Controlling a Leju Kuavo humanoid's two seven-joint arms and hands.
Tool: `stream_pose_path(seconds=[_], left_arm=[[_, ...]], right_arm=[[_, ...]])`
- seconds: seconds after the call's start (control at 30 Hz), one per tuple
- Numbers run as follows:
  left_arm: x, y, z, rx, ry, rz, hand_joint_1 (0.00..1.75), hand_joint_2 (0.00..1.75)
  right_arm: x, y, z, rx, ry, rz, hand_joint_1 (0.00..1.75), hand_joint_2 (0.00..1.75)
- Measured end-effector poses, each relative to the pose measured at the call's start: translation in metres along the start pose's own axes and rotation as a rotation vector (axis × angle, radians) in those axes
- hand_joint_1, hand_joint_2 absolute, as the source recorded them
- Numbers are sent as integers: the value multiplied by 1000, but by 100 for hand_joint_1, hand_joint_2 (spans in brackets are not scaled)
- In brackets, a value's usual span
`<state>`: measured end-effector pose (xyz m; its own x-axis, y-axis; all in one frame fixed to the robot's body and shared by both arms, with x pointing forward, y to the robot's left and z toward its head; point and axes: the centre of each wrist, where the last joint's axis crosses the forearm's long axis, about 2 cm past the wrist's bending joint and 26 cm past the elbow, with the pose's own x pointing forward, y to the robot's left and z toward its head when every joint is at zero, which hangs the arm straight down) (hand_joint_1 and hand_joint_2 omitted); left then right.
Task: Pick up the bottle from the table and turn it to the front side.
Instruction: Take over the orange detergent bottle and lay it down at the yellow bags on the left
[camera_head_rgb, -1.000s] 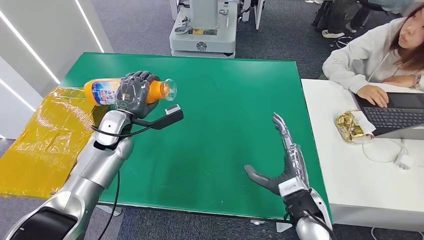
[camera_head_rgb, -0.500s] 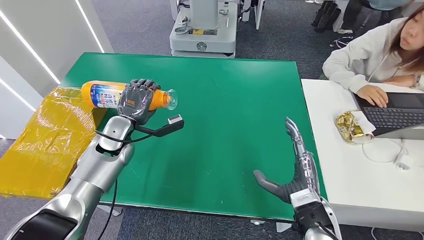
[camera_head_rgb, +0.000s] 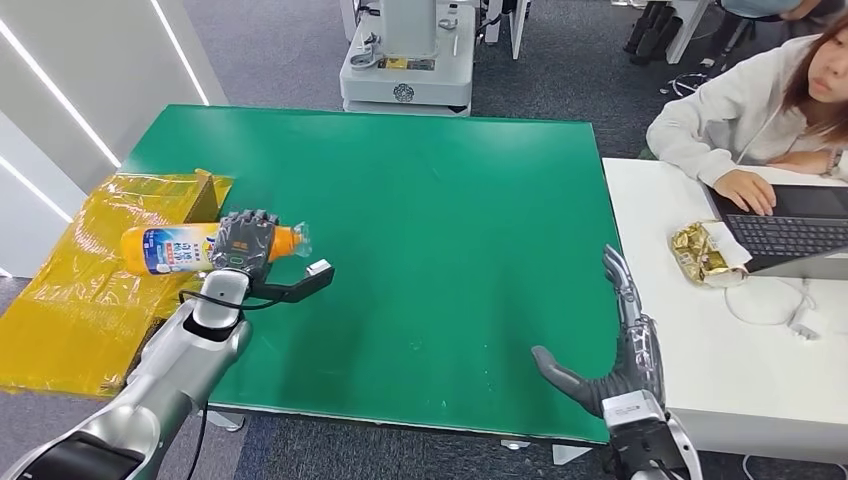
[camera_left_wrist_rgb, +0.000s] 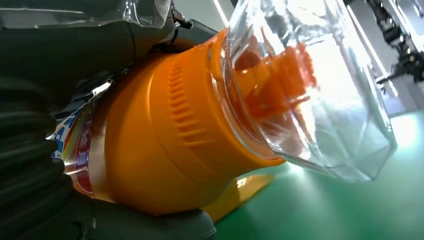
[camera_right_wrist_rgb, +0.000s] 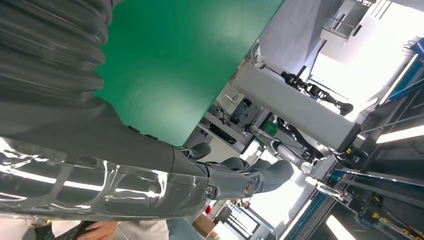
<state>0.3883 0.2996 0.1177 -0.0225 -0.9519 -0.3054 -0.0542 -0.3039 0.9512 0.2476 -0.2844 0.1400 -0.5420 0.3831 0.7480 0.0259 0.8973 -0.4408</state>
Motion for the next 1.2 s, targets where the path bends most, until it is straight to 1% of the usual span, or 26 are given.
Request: stream_pose_path(seconds=[0.17, 0.3, 0.37, 0.6, 0.73, 0.87, 0.9, 1.0, 1.03, 1.2], left_arm=[[-4, -14, 6, -58, 18, -19, 175, 175], [-7, -25, 10, -140, 122, -49, 175, 175], [-8, -30, 13, -163, 146, -59, 175, 175], [-10, -39, 17, -201, 159, -72, 175, 175], [-11, -44, 19, -218, 191, -82, 175, 175], [-11, -44, 19, -220, 196, -83, 175, 175], [-12, -46, 20, -224, 214, -89, 175, 175], [-18, -53, 24, -265, 266, -114, 44, 175], [-18, -53, 24, -274, 254, -110, 0, 175], [-10, -50, 22, -245, 175, -41, 0, 175]], right_arm=[[-1, -2, 1, -5, 7, 10, 0, 175], [-1, -3, 3, -12, 29, 15, 0, 175], [-1, -4, 5, -19, 37, 16, 0, 175], [-1, -5, 6, -29, 45, 15, 0, 175], [-1, -5, 8, -34, 51, 16, 0, 175], [-1, -5, 8, -34, 51, 16, 0, 175], [-1, -5, 8, -36, 54, 17, 0, 175], [0, -5, 8, -32, 63, 17, 0, 175], [-1, -4, 7, -25, 62, 16, 0, 175], [-3, -4, -1, -14, 56, 21, 0, 175]])
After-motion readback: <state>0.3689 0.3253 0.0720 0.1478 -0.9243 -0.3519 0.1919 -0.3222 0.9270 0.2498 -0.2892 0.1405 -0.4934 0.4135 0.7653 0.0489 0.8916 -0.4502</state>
